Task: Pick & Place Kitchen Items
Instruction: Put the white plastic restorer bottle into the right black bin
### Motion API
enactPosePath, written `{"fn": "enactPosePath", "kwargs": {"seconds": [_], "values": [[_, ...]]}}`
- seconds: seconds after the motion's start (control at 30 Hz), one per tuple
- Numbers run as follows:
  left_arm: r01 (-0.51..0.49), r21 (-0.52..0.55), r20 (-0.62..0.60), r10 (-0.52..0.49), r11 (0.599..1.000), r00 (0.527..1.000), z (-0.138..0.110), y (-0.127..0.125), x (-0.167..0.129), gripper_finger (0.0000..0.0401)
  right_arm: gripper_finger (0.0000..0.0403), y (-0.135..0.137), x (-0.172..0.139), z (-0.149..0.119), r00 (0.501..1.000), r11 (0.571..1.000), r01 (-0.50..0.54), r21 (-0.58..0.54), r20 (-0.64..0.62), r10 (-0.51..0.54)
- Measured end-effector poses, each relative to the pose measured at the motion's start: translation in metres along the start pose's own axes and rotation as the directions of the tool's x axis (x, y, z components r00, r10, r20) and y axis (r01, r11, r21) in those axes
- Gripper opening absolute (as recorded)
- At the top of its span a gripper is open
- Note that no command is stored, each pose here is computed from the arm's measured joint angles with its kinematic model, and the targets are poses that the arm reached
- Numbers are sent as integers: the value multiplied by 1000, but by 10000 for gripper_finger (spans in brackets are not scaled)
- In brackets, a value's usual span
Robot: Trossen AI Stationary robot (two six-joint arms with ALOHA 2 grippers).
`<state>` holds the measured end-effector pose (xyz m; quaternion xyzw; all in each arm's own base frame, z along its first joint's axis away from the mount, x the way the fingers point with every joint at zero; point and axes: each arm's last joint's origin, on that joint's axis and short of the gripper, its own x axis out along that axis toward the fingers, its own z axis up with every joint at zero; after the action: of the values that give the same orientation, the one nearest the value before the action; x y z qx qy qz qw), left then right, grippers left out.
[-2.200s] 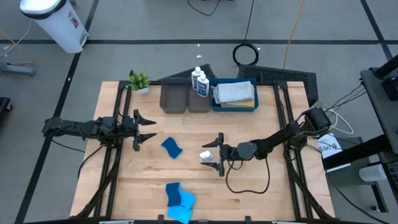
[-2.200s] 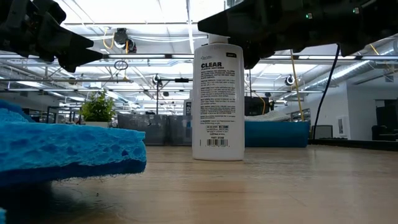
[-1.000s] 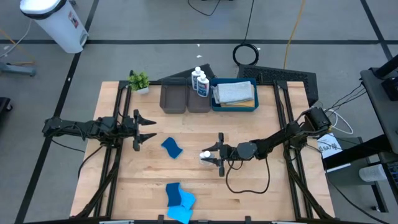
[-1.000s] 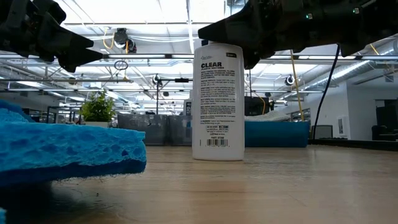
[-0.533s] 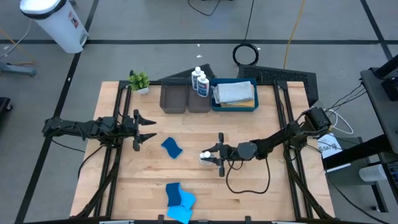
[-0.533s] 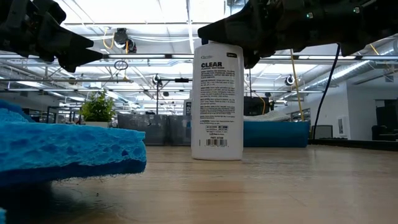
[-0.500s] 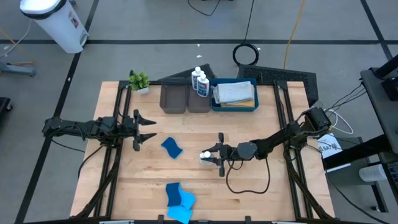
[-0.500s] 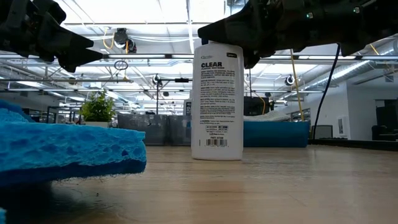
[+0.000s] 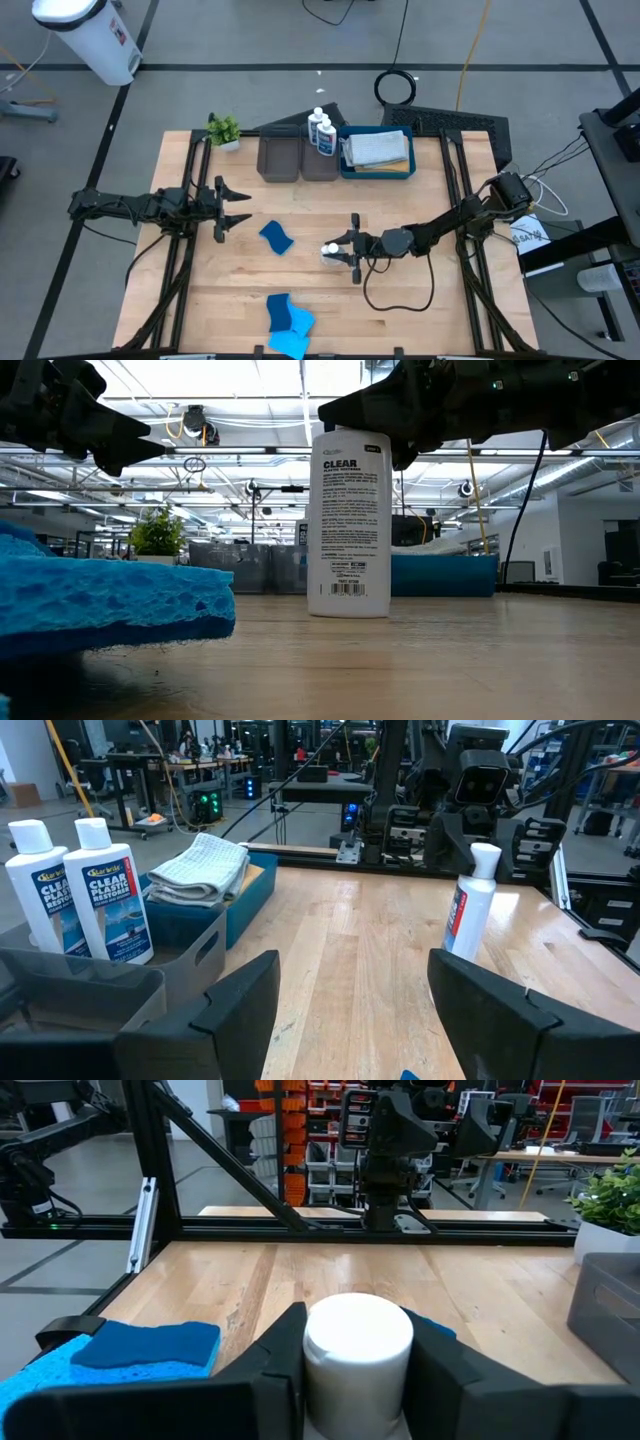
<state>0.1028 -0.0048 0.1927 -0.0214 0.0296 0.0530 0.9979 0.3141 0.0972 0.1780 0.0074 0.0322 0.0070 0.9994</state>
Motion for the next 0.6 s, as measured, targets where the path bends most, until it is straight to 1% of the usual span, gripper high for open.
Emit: {"fn": "enactPosePath", "kwargs": {"seconds": [0.1, 0.23, 0.33, 0.5, 0.6], "values": [[0, 0, 0, 0, 1000, 1000, 0, 0, 0, 257, 101, 0, 0, 0, 1000, 1000, 0, 0, 0, 0], [0, 0, -1, 0, 1000, 1000, 0, 0, 0, 257, 88, 0, 0, 0, 1000, 1000, 0, 0, -1, 0], [0, 0, 0, 0, 1000, 1000, 0, 0, 0, 257, 86, 0, 0, 0, 1000, 1000, 0, 0, -1, 0], [0, 0, -1, 0, 1000, 1000, 0, 0, 0, 257, 104, 0, 0, -1, 1000, 1000, 1, -2, -6, -1], [0, 0, 0, 0, 1000, 1000, 0, 0, 0, 257, 105, 0, 0, -1, 1000, 1000, 1, -2, -6, -1]]}}
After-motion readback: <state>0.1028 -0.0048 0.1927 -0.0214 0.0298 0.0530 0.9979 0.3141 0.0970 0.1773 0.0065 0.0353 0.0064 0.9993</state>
